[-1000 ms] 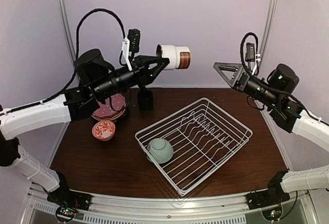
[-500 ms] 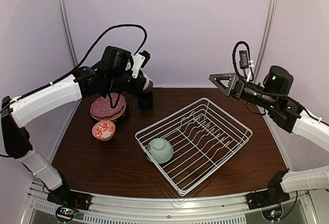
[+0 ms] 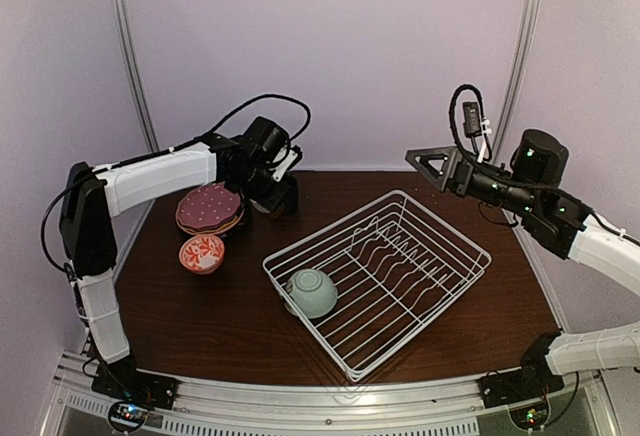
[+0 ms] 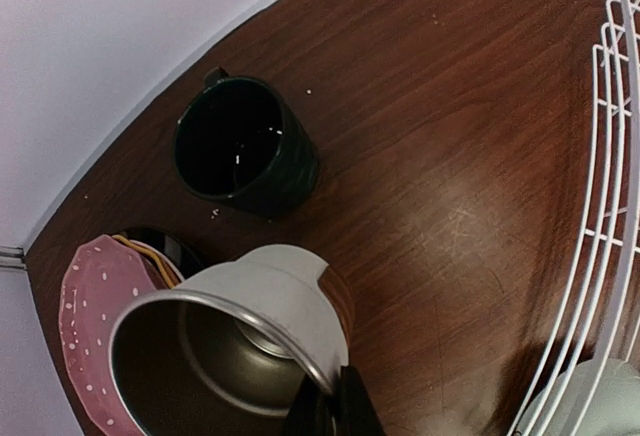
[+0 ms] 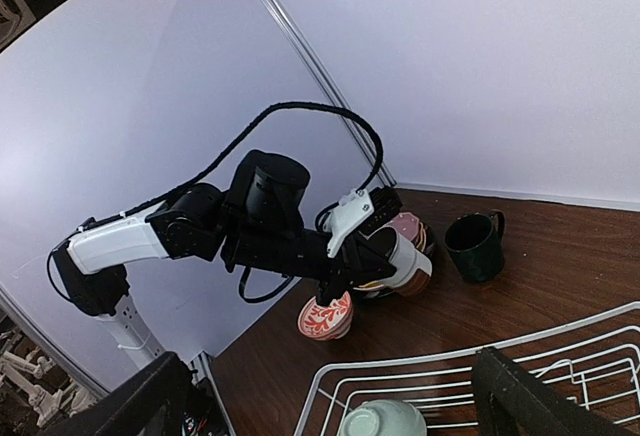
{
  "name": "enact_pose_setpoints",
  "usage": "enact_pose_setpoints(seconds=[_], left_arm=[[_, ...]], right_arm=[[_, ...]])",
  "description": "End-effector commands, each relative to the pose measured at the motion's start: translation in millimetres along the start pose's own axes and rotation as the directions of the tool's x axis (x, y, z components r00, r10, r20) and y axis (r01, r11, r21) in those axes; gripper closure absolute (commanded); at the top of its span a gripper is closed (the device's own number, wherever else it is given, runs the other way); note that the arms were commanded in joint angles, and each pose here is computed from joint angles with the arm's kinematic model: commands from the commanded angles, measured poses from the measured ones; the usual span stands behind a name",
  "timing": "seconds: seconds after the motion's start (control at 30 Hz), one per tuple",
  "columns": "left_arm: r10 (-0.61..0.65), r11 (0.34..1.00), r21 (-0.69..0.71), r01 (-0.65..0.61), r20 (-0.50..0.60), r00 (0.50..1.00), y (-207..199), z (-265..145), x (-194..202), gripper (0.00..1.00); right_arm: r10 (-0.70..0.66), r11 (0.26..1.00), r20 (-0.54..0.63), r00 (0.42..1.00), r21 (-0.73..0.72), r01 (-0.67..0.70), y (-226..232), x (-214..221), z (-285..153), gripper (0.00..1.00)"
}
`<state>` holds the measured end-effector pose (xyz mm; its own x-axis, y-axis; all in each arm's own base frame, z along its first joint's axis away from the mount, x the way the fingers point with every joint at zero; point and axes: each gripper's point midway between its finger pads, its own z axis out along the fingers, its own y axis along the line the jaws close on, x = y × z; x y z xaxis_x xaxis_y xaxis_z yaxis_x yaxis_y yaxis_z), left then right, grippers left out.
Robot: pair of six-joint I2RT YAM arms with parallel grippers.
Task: Unload the mixed dishes from the dish rack
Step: Place the cup at the center of the board.
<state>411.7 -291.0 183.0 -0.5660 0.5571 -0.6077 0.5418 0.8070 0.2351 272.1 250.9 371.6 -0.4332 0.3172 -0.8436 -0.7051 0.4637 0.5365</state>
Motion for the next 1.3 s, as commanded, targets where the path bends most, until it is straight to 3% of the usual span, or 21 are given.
enact_pose_setpoints(seconds=[0.0, 0.2, 0.4, 0.83, 1.0, 1.27], left_arm=[[0.020, 1.000, -0.002, -0.020, -0.027, 0.999, 2.7, 13.3, -5.5, 1.00], [0.045, 0.999, 0.022, -0.043, -0.089, 0.995, -6.4, 40.3, -1.3, 1.00], [0.073, 0.997, 0.014, -0.071, -0.137, 0.988, -8.9, 57.8, 9.5, 1.00], [0.092, 0.996, 0.029, -0.089, -0.164, 0.982, -18.1, 90.8, 12.0, 1.00], [0.092, 0.995, 0.039, -0.087, -0.172, 0.981, -20.5, 98.9, 14.0, 1.00], [0.092, 0.996, 0.035, -0.087, -0.173, 0.981, -19.6, 99.4, 12.9, 0.80]], right_arm=[[-0.017, 0.999, -0.006, 1.000, 0.042, 0.018, -9.8, 6.0, -4.0, 0.00], [-0.034, 0.997, -0.016, 0.999, 0.063, 0.035, -12.9, 8.4, -7.4, 0.00], [-0.008, 0.980, -0.016, 1.000, 0.197, 0.011, -35.9, 10.7, -13.0, 0.00], [0.056, 0.989, -0.107, 0.993, 0.145, -0.040, -37.1, 35.4, -0.8, 0.00], [0.129, 0.983, -0.199, 0.971, 0.154, -0.099, -43.9, 57.1, 6.8, 0.00], [0.221, 0.970, -0.267, 0.938, 0.155, -0.185, -49.3, 83.0, 10.3, 0.00]])
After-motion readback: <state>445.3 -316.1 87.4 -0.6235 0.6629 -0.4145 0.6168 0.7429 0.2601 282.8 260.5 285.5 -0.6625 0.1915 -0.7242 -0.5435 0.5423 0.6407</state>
